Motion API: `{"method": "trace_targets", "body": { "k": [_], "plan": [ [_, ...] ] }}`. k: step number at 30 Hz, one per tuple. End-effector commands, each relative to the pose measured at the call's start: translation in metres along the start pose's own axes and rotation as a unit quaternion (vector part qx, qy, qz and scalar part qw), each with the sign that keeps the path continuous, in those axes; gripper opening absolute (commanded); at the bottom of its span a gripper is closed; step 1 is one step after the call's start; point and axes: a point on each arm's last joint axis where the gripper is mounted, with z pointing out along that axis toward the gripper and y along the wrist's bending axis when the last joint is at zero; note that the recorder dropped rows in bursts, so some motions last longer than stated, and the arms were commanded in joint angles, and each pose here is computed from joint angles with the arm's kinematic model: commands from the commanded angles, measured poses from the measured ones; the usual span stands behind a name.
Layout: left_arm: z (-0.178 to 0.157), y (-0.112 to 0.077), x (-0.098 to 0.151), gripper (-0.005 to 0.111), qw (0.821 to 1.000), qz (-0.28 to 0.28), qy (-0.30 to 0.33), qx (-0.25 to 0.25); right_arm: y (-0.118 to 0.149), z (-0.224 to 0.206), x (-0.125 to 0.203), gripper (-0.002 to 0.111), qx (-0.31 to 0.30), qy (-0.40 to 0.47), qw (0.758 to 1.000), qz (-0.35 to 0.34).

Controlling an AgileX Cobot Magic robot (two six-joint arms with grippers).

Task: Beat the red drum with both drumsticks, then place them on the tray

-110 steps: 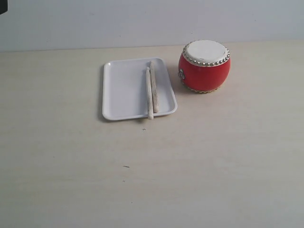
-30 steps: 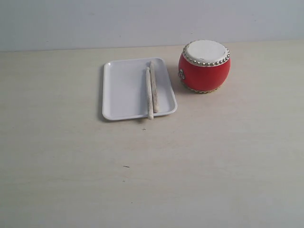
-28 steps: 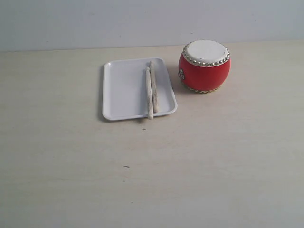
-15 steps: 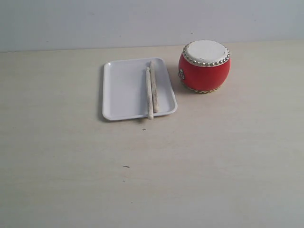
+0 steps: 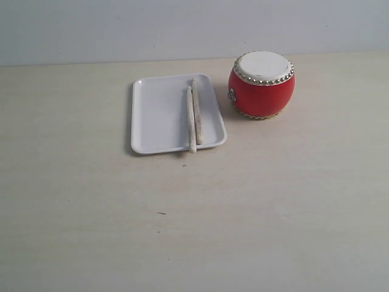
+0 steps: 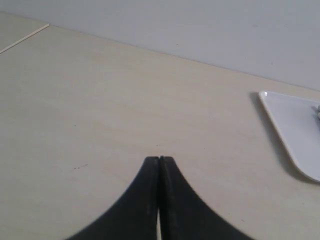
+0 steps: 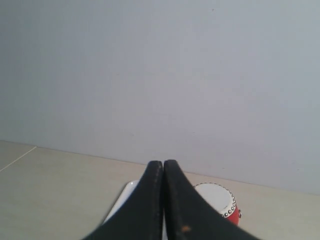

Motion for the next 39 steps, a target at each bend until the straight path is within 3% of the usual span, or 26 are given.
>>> {"method": "trace_targets", "body": {
  "k": [1, 10, 14, 20, 25, 30, 34, 39],
  "plan": [
    [0.0, 0.0, 0.001, 0.0, 1.0, 0.001, -0.001, -0.001, 0.0, 0.0, 0.001, 0.0, 0.003, 0.0, 1.0, 0.0],
    [0.0, 0.0, 0.001, 0.0, 1.0, 0.001, -0.001, -0.001, -0.004, -0.002, 0.006, 0.0, 0.019, 0.017, 0.999, -0.027],
    [0.0, 0.0, 0.001, 0.0, 1.0, 0.001, -0.001, -0.001, -0.011, 0.008, 0.024, 0.0, 0.078, 0.025, 0.995, -0.063],
    [0.0, 0.0, 0.001, 0.0, 1.0, 0.001, -0.001, -0.001, -0.029, 0.046, 0.08, 0.0, 0.159, 0.003, 0.984, -0.077],
    [0.0, 0.0, 0.001, 0.0, 1.0, 0.002, -0.002, -0.001, -0.051, 0.068, 0.171, 0.0, 0.21, 0.0, 0.975, -0.077],
    [0.0, 0.0, 0.0, 0.0, 1.0, 0.002, -0.003, -0.001, -0.045, 0.051, 0.193, 0.0, 0.212, -0.025, 0.976, -0.038],
    [0.0, 0.0, 0.0, 0.0, 1.0, 0.002, -0.003, -0.001, -0.044, 0.034, 0.213, 0.0, 0.238, 0.038, 0.964, -0.111],
    [0.0, 0.0, 0.0, 0.0, 1.0, 0.002, -0.003, -0.001, -0.046, 0.037, 0.26, 0.0, 0.233, 0.06, 0.965, -0.103]
  ]
}}
